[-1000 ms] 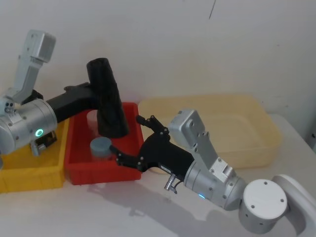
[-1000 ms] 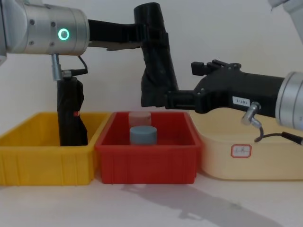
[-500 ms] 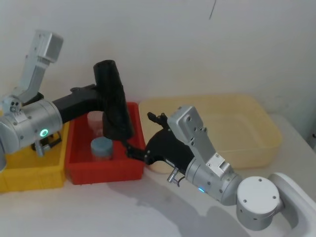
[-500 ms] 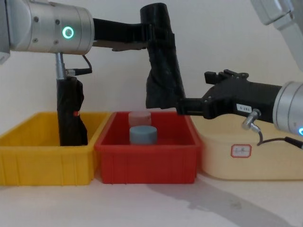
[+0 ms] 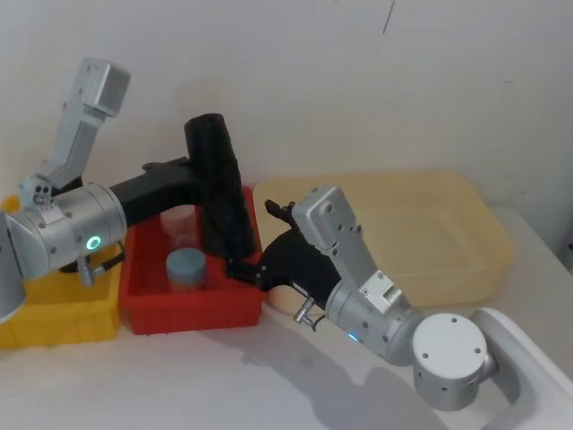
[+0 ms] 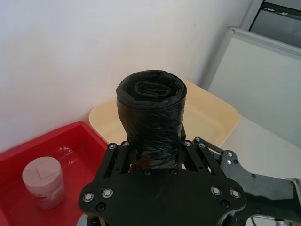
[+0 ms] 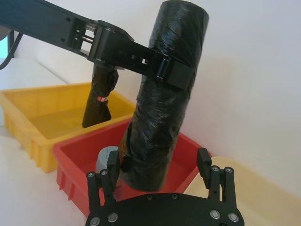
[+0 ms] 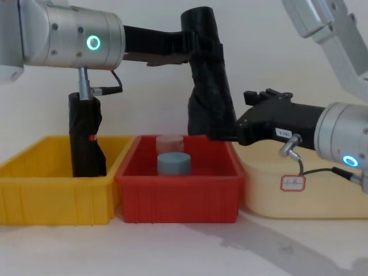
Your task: Pick up the garbage bag with the one hand and transfer it to the other hand.
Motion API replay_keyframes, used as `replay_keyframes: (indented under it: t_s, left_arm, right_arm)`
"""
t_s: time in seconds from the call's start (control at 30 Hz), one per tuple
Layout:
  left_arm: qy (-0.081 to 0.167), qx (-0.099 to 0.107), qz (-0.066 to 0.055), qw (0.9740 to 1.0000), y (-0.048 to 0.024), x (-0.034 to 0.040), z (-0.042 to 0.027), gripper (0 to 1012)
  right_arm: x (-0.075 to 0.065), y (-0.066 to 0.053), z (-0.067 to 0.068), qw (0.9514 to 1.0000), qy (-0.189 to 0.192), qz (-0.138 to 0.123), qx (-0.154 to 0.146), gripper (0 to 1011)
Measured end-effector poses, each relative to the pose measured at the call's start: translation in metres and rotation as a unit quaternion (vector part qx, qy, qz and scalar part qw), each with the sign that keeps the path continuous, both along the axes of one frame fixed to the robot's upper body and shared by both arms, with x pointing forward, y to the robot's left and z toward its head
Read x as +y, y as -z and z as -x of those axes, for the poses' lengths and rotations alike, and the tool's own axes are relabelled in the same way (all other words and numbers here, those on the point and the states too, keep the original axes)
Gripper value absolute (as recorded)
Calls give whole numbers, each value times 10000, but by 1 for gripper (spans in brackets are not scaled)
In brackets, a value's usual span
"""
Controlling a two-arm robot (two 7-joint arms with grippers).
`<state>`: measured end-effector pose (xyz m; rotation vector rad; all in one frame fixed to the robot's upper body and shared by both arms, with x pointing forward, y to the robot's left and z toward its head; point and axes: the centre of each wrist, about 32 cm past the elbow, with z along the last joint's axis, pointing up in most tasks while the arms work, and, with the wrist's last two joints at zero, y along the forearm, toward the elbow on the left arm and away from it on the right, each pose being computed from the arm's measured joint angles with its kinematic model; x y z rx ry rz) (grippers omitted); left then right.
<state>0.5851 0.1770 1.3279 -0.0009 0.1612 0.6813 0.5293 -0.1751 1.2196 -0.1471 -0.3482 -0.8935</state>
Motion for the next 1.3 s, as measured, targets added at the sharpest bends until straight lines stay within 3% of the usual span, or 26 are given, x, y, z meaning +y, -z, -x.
replay_keyframes:
  t_s: [0.5,0.77,1.07,1.3]
  left_arm:
    - [241,51,12,9997,40,-73,-6,422]
    - [305,62,4,9995,52,-89,-3,422]
    - [338,64,-1,9994,57,-96,-2,422]
    - [352,64,-3,9994,58,-99,-1,422]
  right_arm:
    - [114,60,-39,9995,105,-181,215,1005]
    - [137,79,-50,9992,147,-251,291,856]
    - [150,92,-54,9988,171,-294,341,580]
    - [158,96,-56,9987,179,-313,357,568]
